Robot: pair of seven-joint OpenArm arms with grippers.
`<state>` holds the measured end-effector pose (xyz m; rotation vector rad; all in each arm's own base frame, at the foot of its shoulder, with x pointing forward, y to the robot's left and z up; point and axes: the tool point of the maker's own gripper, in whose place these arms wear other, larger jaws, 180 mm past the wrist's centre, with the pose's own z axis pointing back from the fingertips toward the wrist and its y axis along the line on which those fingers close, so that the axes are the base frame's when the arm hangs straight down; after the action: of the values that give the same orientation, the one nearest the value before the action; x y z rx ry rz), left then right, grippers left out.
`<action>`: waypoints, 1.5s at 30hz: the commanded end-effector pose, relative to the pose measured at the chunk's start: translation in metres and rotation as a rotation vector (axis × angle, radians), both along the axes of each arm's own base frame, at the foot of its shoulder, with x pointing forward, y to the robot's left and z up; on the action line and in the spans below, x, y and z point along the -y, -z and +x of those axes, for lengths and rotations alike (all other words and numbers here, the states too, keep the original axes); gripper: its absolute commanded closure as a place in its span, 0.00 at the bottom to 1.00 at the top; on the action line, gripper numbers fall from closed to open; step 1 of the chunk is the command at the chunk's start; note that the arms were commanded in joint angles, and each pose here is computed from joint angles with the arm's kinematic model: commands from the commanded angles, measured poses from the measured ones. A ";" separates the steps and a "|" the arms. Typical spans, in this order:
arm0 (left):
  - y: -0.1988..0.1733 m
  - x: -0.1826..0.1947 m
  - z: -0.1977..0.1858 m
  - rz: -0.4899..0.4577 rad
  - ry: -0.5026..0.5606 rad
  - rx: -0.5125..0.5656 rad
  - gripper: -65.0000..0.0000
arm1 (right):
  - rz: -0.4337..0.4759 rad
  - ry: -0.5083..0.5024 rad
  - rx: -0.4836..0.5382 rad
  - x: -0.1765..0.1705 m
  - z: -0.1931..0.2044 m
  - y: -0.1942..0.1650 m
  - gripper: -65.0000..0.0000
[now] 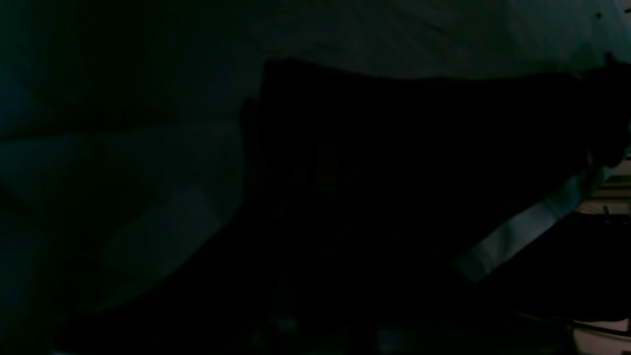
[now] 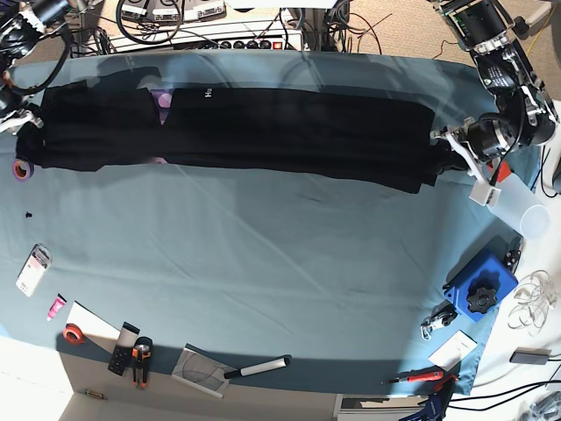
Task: Layout the t-shirt on the table in an organized manner, then fold the t-shirt properly
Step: 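Fold the hem edge over onto the shirt with both grippers, then grasp the shirt's sleeve end with the left gripper and lift it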
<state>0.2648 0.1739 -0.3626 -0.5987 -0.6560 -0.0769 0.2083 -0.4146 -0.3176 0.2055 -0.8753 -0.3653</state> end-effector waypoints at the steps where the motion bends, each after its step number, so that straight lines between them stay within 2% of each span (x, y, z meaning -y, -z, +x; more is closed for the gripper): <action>1: -0.012 -0.009 0.008 0.026 -0.013 0.043 1.00 | -0.046 0.012 0.053 0.012 0.006 -0.021 1.00; 5: -0.013 -0.009 0.008 0.032 -0.009 0.050 1.00 | -0.043 0.006 0.037 0.011 0.004 -0.018 1.00; 8: -0.008 -0.008 0.001 0.031 -0.008 0.031 0.74 | -0.034 -0.008 0.002 0.008 0.001 -0.013 0.98; 10: -0.001 -0.007 -0.008 0.031 -0.004 0.005 0.61 | -0.030 -0.030 -0.023 0.003 0.001 -0.008 0.83; 12: 0.005 -0.003 -0.016 0.027 0.006 -0.015 0.57 | -0.026 -0.066 -0.052 -0.006 0.002 -0.001 0.72; 15: 0.014 0.010 -0.025 0.030 0.049 -0.043 0.57 | -0.019 -0.129 -0.096 -0.022 0.006 0.011 0.70; 20: 0.036 0.026 -0.028 0.138 0.102 -0.116 0.57 | -0.010 -0.206 -0.132 -0.042 0.014 0.021 0.70; 26: 0.066 0.019 -0.039 0.331 0.062 -0.270 0.57 | -0.009 -0.215 -0.137 -0.044 0.014 0.023 0.70; 29: 0.071 0.021 -0.044 0.351 0.060 -0.298 0.57 | -0.009 -0.215 -0.136 -0.044 0.014 0.023 0.70; 31: 0.072 0.021 -0.046 0.347 0.057 -0.309 0.66 | -0.009 -0.215 -0.136 -0.044 0.014 0.022 0.70; 34: 0.073 0.021 -0.049 0.345 0.054 -0.329 0.97 | -0.010 -0.214 -0.134 -0.044 0.015 0.022 0.70; 35: 0.072 0.023 -0.049 0.334 0.061 -0.326 1.00 | -0.010 -0.213 -0.131 -0.044 0.015 0.022 0.71; 40: 0.059 0.033 -0.041 0.276 0.063 -0.271 1.00 | -0.012 -0.210 -0.120 -0.043 0.017 0.020 0.71; 45: 0.033 0.035 -0.024 0.304 0.084 -0.144 1.00 | -0.020 -0.193 -0.068 -0.041 0.024 0.014 0.71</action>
<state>0.2423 0.1351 -0.3967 -0.3520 -0.4785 -0.1974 0.2240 -0.3660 -0.3485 0.2764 -0.7348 -0.2034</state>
